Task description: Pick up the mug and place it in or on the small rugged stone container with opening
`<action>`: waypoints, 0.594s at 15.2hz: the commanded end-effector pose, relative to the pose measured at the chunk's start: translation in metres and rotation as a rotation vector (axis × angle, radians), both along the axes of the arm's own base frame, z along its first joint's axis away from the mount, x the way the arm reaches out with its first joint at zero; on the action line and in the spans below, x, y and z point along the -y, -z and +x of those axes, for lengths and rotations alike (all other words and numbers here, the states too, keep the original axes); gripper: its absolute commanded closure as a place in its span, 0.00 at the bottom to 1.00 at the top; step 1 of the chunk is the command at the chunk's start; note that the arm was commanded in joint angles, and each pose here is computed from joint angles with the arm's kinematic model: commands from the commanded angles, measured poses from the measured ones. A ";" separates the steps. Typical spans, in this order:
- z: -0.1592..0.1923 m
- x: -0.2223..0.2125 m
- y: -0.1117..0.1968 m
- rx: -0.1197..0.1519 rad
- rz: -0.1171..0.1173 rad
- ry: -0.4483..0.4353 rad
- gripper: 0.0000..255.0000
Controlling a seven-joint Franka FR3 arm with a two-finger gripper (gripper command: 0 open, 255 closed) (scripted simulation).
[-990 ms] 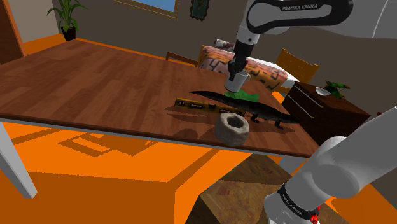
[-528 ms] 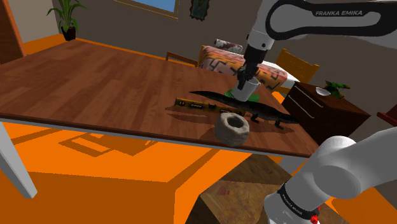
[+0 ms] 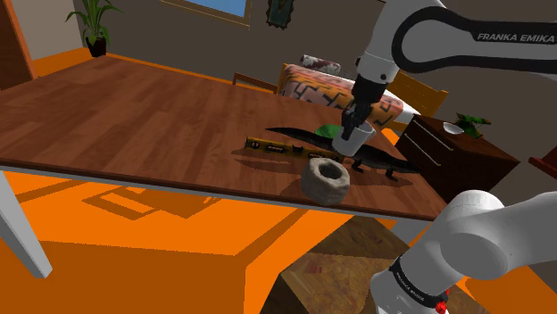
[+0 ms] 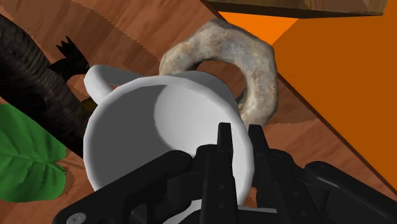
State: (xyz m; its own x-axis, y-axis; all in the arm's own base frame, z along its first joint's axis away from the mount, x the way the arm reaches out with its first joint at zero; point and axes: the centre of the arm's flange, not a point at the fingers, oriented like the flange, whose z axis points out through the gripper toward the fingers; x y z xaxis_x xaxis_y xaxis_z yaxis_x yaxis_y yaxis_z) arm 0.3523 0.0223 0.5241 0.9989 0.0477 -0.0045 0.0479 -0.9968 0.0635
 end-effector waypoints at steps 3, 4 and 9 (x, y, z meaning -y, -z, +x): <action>-0.001 0.000 0.020 0.001 0.000 0.000 1.00; -0.001 0.000 0.025 0.001 0.000 0.000 1.00; -0.001 0.000 0.052 0.001 0.000 0.000 1.00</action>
State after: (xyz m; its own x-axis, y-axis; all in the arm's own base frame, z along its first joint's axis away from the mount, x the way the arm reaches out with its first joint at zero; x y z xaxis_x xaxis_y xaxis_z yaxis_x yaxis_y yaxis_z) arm 0.3518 0.0224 0.4776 0.9989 0.0474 -0.0047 0.0476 -0.9968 0.0635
